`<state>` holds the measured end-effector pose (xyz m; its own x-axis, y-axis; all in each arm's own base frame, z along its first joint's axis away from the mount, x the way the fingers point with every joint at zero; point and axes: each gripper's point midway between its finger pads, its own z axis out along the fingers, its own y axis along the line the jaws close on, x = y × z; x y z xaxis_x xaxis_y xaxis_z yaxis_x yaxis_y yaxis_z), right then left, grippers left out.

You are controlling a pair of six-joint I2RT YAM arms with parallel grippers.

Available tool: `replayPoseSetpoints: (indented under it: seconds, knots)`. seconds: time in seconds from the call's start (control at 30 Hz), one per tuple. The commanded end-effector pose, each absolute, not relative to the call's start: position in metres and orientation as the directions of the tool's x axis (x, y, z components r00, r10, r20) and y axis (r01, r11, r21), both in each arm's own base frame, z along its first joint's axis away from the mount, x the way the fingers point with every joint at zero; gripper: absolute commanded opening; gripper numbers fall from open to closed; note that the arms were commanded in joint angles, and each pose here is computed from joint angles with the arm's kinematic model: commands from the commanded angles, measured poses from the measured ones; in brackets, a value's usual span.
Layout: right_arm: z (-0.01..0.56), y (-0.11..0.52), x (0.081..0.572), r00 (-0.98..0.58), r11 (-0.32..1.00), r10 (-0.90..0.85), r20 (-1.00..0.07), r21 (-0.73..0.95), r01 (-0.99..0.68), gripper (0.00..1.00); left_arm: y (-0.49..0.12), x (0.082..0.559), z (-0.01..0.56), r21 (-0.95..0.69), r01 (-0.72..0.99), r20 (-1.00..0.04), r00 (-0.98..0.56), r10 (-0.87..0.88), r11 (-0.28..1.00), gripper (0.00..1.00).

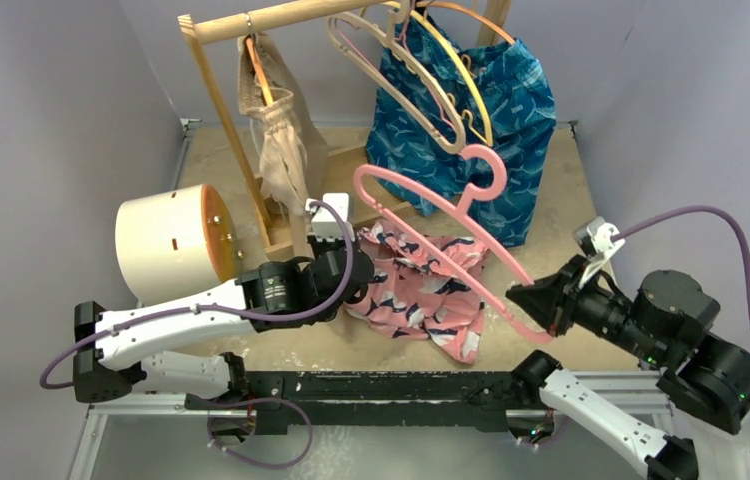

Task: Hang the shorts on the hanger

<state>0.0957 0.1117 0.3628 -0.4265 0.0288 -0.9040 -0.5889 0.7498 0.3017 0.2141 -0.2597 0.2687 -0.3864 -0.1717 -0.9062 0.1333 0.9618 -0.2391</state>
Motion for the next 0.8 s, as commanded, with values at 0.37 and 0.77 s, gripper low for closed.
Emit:
replayPoseSetpoints:
  seconds: [0.37, 0.77]
  knots:
    - [0.353, 0.097, 0.051, -0.473, 0.697, 0.012, -0.881, 0.347, -0.627, 0.0, -0.225, 0.243, 0.323, -0.198, 0.0, -0.951, -0.243, -0.192, 0.98, 0.0]
    - [0.343, 0.096, 0.049, -0.456, 0.689, -0.03, -0.889, 0.313, -0.654, 0.0, -0.217, 0.257, 0.324, -0.196, -0.034, -0.95, -0.24, -0.198, 0.98, 0.0]
